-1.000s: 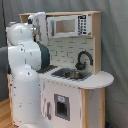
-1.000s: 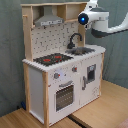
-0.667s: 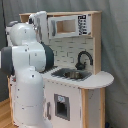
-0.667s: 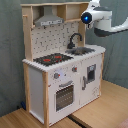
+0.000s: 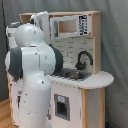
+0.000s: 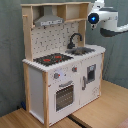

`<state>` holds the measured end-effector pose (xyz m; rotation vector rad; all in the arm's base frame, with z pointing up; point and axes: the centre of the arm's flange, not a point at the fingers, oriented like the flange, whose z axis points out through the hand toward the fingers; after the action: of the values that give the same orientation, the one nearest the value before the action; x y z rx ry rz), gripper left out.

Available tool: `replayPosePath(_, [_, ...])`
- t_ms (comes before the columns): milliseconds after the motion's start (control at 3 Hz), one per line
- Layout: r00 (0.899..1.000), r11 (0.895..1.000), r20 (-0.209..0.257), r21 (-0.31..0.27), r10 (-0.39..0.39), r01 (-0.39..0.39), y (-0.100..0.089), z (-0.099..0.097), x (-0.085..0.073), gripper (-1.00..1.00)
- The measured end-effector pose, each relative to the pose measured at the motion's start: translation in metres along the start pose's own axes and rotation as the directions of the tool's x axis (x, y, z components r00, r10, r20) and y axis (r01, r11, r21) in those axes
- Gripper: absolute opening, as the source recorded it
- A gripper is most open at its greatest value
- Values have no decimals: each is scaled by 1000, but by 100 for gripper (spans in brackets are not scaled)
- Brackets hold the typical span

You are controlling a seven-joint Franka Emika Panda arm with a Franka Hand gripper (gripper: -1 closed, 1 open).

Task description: Play with the kitchen

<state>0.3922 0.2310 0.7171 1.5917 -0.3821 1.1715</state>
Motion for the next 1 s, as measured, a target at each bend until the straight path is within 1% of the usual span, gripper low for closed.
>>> replayPosePath(333, [1000, 1000, -24, 19, 4, -3, 9, 0, -10, -100])
replayPosePath(667, [998, 998, -70, 68, 10, -5, 12, -23, -13, -100])
replayPosePath(1000, [997, 998, -71, 69, 10, -5, 12, -23, -12, 100])
